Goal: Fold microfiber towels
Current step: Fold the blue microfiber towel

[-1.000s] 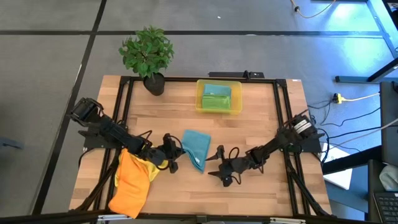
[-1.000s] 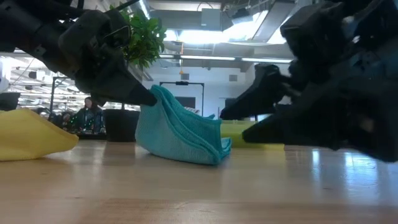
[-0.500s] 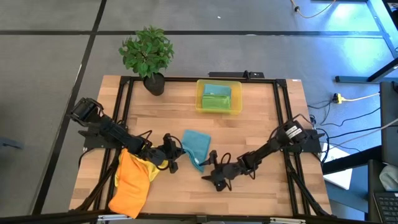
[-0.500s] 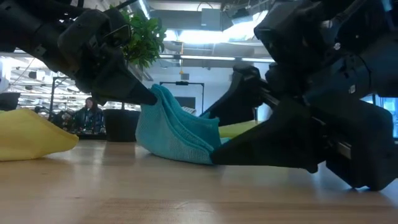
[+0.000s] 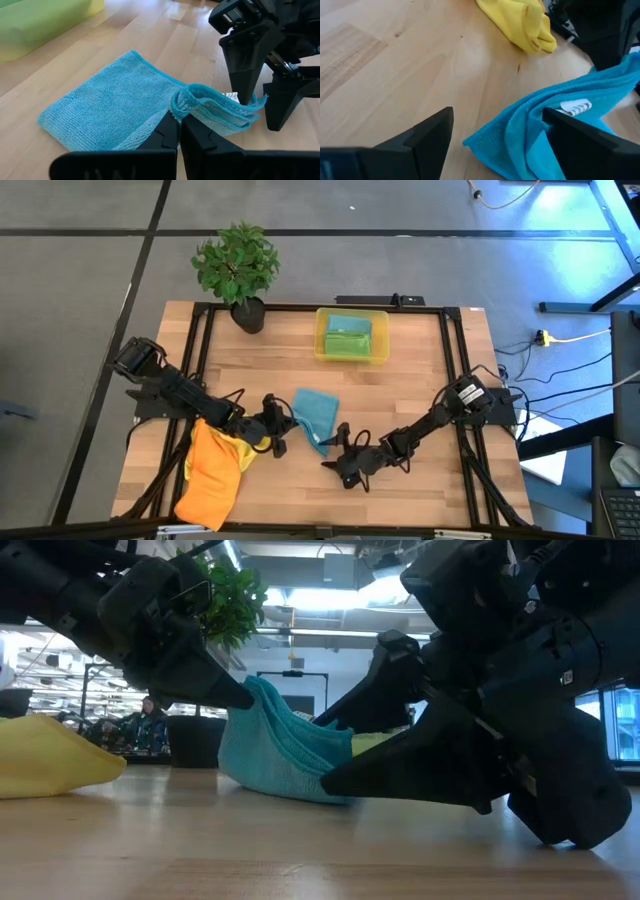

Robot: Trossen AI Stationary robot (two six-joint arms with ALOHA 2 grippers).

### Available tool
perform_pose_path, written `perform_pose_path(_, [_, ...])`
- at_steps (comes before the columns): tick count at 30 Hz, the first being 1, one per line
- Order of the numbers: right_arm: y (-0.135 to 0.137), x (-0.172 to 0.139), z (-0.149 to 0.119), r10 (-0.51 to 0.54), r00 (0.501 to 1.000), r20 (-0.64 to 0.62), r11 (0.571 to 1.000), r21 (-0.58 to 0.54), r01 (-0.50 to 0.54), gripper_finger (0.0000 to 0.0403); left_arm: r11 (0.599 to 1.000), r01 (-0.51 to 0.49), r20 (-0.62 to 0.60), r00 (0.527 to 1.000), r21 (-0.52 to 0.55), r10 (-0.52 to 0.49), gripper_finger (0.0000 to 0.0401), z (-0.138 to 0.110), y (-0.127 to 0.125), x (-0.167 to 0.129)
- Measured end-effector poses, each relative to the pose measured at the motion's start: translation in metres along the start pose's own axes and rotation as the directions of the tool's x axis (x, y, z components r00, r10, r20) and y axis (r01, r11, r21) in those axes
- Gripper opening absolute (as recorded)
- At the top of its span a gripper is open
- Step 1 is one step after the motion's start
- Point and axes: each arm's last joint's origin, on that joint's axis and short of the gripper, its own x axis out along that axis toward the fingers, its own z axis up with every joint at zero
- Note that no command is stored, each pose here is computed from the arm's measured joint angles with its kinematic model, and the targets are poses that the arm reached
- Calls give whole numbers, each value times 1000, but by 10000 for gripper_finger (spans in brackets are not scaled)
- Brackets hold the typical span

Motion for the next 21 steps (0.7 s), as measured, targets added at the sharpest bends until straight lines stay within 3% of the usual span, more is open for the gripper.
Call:
perform_pose_path(14, [0, 0, -3, -3, 1000, -27, 1000, 0, 3, 178, 1000, 0, 0, 1000, 0, 0, 0, 0, 0, 0])
perform_pose_path(21, [0, 0, -4, 2, 999, -45, 1000, 11, -2, 167, 1000, -1, 1, 1000, 0, 1, 0, 0, 0, 0])
